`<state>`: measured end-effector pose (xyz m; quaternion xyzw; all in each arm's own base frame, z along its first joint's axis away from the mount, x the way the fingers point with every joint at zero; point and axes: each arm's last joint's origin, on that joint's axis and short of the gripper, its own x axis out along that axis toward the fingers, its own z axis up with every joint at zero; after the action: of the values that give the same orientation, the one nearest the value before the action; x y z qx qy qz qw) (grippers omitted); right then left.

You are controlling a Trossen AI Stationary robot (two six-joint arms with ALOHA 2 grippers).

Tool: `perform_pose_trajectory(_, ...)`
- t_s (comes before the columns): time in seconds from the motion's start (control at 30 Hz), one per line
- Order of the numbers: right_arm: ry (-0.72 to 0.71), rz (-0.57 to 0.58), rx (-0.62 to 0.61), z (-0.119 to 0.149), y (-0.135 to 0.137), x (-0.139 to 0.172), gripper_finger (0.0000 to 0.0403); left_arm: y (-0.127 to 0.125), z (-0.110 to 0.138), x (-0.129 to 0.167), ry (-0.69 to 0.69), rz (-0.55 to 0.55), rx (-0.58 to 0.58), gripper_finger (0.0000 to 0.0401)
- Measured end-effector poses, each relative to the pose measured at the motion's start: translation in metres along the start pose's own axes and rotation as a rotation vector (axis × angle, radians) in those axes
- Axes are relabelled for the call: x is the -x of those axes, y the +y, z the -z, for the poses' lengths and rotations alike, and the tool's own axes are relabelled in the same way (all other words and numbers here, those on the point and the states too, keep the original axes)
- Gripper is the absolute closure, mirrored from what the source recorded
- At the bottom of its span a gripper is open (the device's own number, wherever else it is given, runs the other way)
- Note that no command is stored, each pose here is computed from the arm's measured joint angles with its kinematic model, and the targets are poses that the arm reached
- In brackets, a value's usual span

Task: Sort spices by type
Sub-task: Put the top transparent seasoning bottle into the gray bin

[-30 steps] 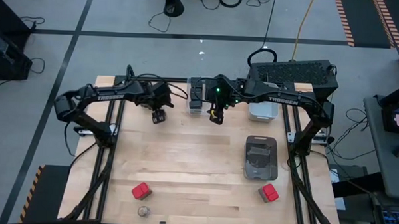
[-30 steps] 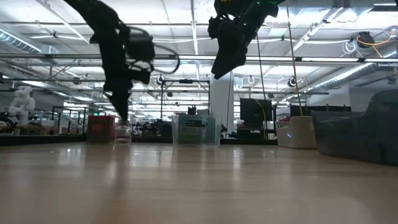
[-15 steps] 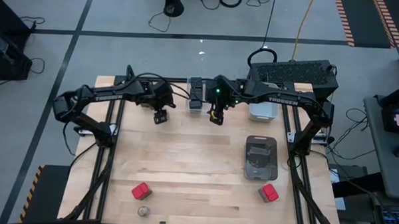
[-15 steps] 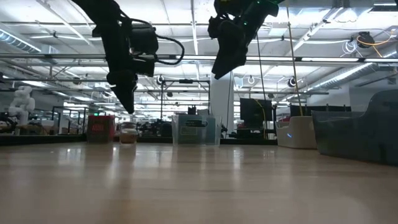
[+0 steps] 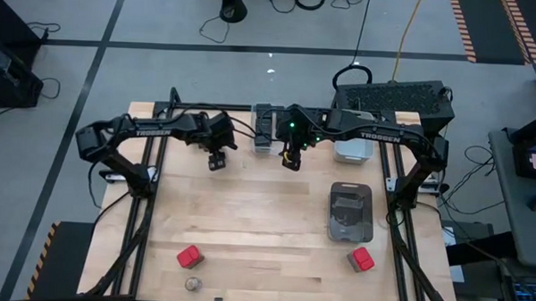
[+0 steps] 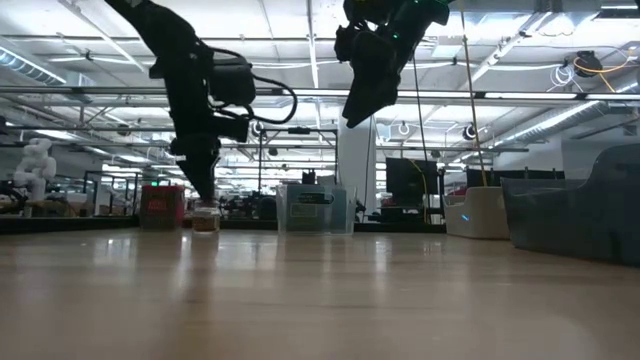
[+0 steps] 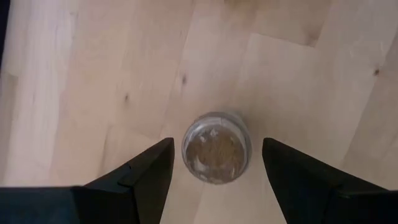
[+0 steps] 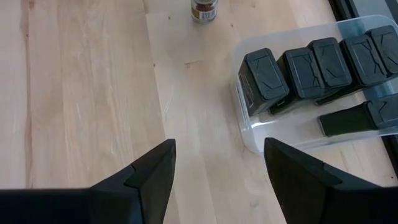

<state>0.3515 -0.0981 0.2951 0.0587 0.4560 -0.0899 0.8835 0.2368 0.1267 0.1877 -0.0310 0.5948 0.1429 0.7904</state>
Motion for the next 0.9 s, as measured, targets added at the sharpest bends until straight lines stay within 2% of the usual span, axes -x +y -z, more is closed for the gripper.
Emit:
perform_pose_trajectory(0.37,0.007,-0.007,0.009,0.001,0.004,0.000,0.0174,0.001,-0.002,-0.031,0.081,0.012,-0.001,0.0152)
perform_pose_trajectory(0.67,0.008,-0.006,0.012,0.001,0.004,0.000,0.0174,-0.001,-0.003,-0.035,0.081,0.047,-0.003,0.0153)
perform_pose_trajectory(0.9,0.008,-0.006,0.010,0.001,0.004,0.000,0.0174,-0.004,-0.003,-0.035,0.068,0.096,0.023,0.0200)
